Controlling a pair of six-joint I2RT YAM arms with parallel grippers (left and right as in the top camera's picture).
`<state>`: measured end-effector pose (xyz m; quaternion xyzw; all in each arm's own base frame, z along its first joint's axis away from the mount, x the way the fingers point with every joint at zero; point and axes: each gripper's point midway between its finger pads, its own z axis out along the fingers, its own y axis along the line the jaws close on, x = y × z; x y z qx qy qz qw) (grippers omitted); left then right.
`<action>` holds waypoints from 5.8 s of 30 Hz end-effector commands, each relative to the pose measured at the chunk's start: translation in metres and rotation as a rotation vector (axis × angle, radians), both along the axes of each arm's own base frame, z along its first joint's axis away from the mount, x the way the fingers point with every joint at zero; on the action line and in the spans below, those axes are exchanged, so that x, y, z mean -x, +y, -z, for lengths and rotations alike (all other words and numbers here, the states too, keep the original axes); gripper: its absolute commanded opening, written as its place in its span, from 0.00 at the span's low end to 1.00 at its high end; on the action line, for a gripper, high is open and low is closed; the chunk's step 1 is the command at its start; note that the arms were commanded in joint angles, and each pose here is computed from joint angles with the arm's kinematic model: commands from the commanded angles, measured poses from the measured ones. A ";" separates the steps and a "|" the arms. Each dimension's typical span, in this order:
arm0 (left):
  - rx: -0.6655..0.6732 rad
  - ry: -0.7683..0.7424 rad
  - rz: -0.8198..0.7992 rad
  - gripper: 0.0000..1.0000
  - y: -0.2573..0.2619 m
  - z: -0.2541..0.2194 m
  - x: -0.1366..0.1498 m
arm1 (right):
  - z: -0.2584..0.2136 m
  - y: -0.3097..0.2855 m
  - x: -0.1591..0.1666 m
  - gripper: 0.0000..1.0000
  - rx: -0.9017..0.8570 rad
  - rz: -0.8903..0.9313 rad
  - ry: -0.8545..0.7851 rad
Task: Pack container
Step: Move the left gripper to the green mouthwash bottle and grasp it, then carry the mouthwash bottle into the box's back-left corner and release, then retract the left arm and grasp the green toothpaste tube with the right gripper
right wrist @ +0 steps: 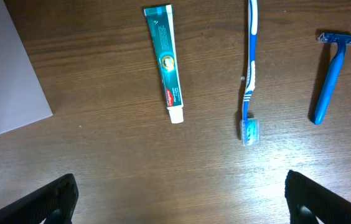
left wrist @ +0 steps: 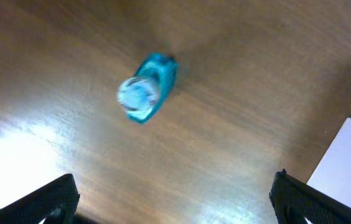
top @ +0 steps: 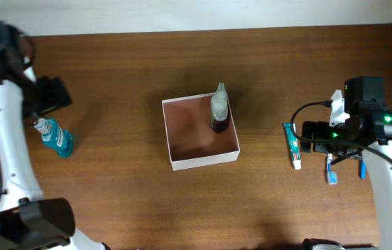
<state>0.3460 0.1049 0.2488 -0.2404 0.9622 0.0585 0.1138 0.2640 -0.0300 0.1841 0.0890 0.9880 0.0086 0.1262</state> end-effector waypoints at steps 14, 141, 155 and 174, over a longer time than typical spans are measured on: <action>0.118 0.061 0.026 0.99 0.032 0.075 0.010 | -0.004 0.000 -0.002 0.99 -0.013 0.012 -0.012; -0.012 -0.054 0.596 0.04 -0.271 0.123 -0.084 | -0.004 0.000 0.001 0.99 -0.015 0.012 0.003; 0.019 -0.028 0.606 0.72 -0.275 0.125 -0.077 | -0.004 0.000 0.001 0.99 -0.015 0.012 0.003; -0.015 -0.192 0.576 0.87 -0.216 -0.041 -0.025 | -0.023 0.004 0.004 0.99 -0.015 0.001 -0.078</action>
